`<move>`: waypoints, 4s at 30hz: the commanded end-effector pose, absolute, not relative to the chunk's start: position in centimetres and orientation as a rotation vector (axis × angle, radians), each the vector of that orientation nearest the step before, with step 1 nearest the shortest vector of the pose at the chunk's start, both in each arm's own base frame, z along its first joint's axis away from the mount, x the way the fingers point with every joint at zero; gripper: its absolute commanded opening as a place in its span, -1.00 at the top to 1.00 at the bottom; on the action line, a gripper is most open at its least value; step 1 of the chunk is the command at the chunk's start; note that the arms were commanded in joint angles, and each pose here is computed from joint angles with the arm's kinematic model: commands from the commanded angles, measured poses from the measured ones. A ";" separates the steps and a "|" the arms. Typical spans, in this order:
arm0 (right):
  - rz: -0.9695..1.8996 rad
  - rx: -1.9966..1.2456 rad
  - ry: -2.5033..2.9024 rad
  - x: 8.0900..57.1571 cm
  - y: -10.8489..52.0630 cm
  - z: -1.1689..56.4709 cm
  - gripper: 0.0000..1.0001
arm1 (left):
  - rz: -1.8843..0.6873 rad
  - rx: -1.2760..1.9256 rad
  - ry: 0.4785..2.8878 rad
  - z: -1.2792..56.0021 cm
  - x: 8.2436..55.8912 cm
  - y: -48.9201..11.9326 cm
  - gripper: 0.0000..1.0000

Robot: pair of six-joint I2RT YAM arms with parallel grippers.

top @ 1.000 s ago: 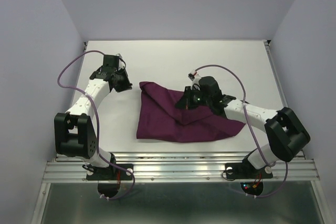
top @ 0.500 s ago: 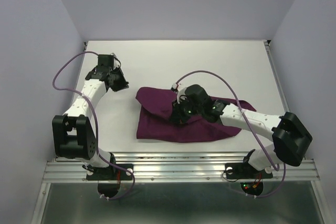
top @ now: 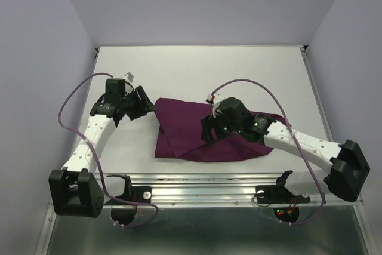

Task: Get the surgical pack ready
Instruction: Pack the surgical kit at the center of the board.

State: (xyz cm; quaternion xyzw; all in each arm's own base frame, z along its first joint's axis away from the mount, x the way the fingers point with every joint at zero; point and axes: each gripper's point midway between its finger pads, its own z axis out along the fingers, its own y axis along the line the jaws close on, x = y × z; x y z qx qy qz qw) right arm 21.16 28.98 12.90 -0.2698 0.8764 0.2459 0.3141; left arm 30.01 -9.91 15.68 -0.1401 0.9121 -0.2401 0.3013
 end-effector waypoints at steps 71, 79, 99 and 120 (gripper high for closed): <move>0.526 0.090 2.295 31.8 17.0 15.6 -0.42 | -0.877 -0.191 2.728 7.9 16.2 -21.1 -0.36; 0.542 0.077 2.299 32.0 17.4 15.8 -0.41 | -0.892 -0.162 2.702 9.0 17.2 -22.1 0.37; 0.345 0.641 2.342 33.9 4.0 12.1 -0.39 | -0.974 -0.053 2.621 13.7 18.3 -23.9 1.00; 0.799 0.729 2.464 31.0 9.1 3.5 -0.12 | -0.980 -0.034 2.565 15.6 19.3 -24.5 1.00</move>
